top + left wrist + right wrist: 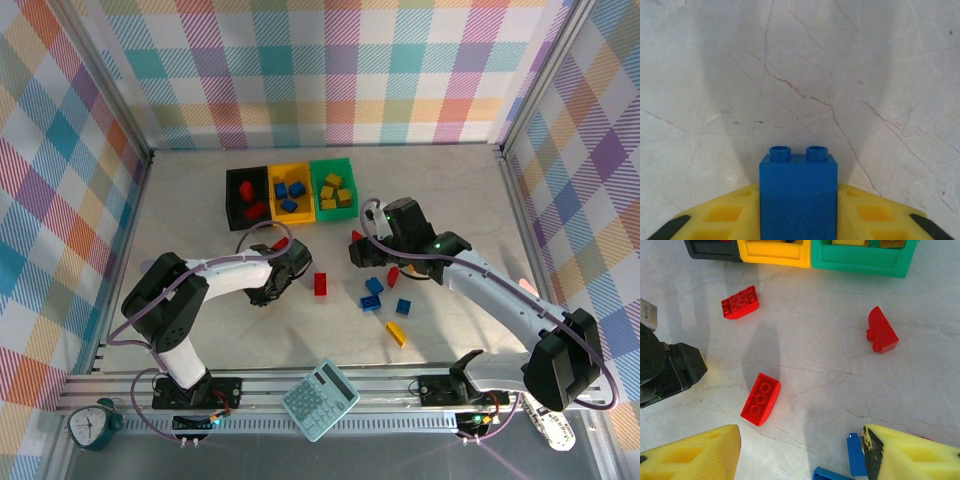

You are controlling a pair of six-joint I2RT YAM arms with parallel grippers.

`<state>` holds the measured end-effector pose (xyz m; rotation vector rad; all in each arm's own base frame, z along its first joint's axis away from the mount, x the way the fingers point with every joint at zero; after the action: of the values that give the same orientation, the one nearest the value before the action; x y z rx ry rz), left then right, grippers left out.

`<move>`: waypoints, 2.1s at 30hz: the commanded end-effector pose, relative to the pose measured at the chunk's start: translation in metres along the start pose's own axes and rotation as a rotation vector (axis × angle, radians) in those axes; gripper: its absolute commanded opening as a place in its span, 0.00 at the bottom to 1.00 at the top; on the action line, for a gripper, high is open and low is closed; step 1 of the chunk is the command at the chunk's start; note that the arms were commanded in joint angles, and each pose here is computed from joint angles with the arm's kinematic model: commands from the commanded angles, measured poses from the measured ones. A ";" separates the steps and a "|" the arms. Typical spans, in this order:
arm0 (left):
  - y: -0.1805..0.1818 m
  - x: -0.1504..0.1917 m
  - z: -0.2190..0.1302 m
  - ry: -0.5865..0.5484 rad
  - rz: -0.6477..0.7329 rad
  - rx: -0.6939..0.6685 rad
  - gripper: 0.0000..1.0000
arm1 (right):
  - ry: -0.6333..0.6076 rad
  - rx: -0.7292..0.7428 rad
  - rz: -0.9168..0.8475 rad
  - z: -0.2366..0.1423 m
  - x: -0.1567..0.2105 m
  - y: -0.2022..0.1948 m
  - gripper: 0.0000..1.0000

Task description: Sort the legos into containers by color

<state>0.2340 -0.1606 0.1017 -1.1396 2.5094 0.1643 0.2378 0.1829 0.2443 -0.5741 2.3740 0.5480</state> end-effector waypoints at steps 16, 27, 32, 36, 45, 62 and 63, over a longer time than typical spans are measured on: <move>-0.060 -0.057 -0.090 -0.256 0.303 0.135 0.24 | 0.031 0.080 0.065 -0.005 0.022 -0.008 0.65; -0.143 -0.102 -0.077 -0.200 0.495 0.306 0.21 | 0.048 0.080 0.082 -0.012 0.037 -0.010 0.65; -0.179 -0.123 -0.055 -0.172 0.518 0.335 0.21 | 0.051 0.067 0.094 -0.014 0.040 -0.009 0.65; -0.196 -0.141 -0.042 -0.169 0.514 0.334 0.20 | 0.062 0.062 0.097 -0.016 0.044 -0.009 0.65; -0.202 -0.161 -0.027 -0.145 0.524 0.363 0.35 | 0.079 0.066 0.082 -0.017 0.044 -0.009 0.66; -0.174 -0.159 -0.065 -0.119 0.539 0.503 0.60 | 0.201 0.111 0.112 0.006 0.068 -0.013 0.67; -0.170 -0.157 -0.068 -0.117 0.535 0.516 0.61 | 0.211 0.115 0.113 0.008 0.071 -0.013 0.67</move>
<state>0.4478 -0.1852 0.1969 -0.2455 2.5566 -0.1375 0.2042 0.1581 0.2025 -0.4833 2.5755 0.4374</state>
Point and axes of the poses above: each hand's point on the last joint's axis, 136 mm out from that joint toward the fingers, its own z axis out along the fingers, its own y axis along the line the jaws close on, x = y × z, the point moved 9 cm from there along -z, back along the fingers, and after that the axes turned 5 degrees about -z, right-handed, at the moved point
